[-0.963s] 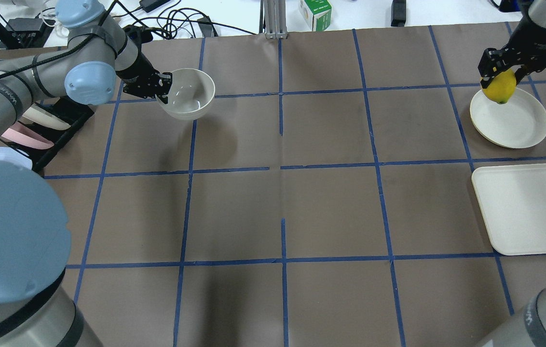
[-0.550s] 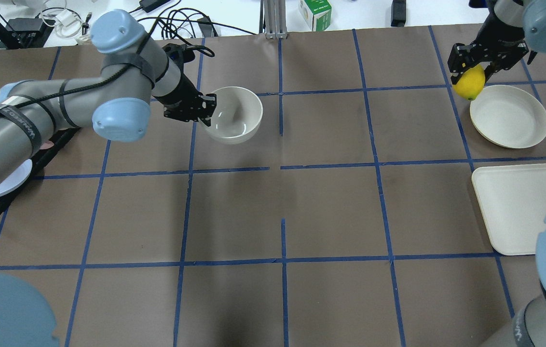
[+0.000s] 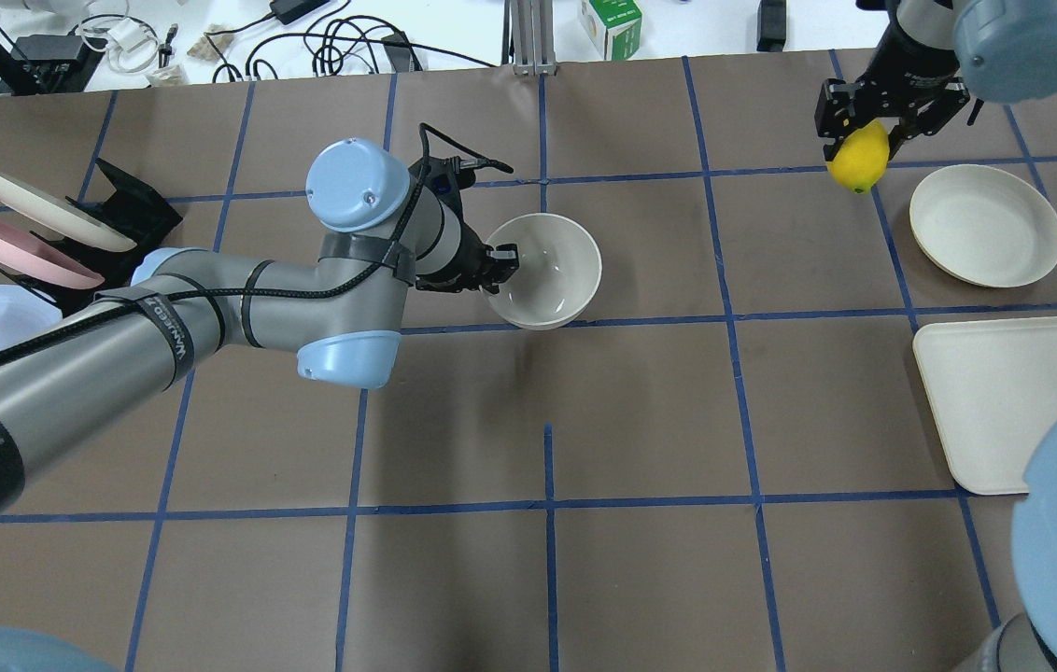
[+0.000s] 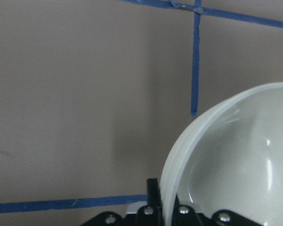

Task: Place bowl and put lemon in it

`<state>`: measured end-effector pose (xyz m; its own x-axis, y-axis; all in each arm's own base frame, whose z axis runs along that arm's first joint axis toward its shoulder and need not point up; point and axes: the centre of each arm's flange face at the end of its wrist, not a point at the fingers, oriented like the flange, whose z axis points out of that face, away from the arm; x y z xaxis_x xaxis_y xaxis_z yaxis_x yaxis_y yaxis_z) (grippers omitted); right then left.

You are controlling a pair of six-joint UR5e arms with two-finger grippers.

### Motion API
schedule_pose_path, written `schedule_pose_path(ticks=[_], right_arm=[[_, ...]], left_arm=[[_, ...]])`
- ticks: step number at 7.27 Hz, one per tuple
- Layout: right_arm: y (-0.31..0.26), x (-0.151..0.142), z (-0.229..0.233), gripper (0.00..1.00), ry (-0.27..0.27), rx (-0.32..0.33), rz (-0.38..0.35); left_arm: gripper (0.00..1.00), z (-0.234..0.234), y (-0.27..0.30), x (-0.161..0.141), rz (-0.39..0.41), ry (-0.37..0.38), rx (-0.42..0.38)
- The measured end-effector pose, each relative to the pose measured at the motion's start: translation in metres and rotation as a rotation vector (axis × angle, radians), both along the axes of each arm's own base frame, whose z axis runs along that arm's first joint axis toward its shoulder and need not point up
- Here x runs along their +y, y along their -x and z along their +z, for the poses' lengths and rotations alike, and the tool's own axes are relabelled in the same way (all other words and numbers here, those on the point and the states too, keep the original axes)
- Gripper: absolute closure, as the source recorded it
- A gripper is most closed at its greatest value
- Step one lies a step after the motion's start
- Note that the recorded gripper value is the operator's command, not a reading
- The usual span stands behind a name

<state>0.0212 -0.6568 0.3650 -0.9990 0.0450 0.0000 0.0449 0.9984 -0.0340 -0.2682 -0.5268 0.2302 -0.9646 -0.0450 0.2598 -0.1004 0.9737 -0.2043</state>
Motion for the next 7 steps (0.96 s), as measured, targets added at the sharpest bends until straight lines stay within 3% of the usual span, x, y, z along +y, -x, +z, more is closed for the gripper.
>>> schedule_pose_path(ticks=[1, 2, 3, 5, 7], right_arm=[[-0.020, 0.002, 0.003, 1.00, 0.004, -0.001, 0.005], [-0.043, 0.006, 0.006, 1.00, 0.009, -0.005, 0.000], [-0.069, 0.010, 0.009, 1.00, 0.015, -0.013, -0.013], [-0.116, 0.017, 0.011, 1.00, 0.017, -0.054, -0.047], [-0.168, 0.029, 0.007, 1.00, 0.009, -0.082, -0.067]], left_arm=[[0.87, -0.009, 0.000, 0.007, 0.006, -0.010, -0.002], [0.55, -0.017, 0.000, 0.009, 0.010, -0.025, -0.003], [0.01, -0.026, 0.000, 0.009, 0.009, -0.040, -0.007], [0.00, -0.026, -0.002, 0.005, 0.004, -0.037, -0.010], [0.00, 0.003, -0.022, -0.010, 0.028, -0.013, -0.003]])
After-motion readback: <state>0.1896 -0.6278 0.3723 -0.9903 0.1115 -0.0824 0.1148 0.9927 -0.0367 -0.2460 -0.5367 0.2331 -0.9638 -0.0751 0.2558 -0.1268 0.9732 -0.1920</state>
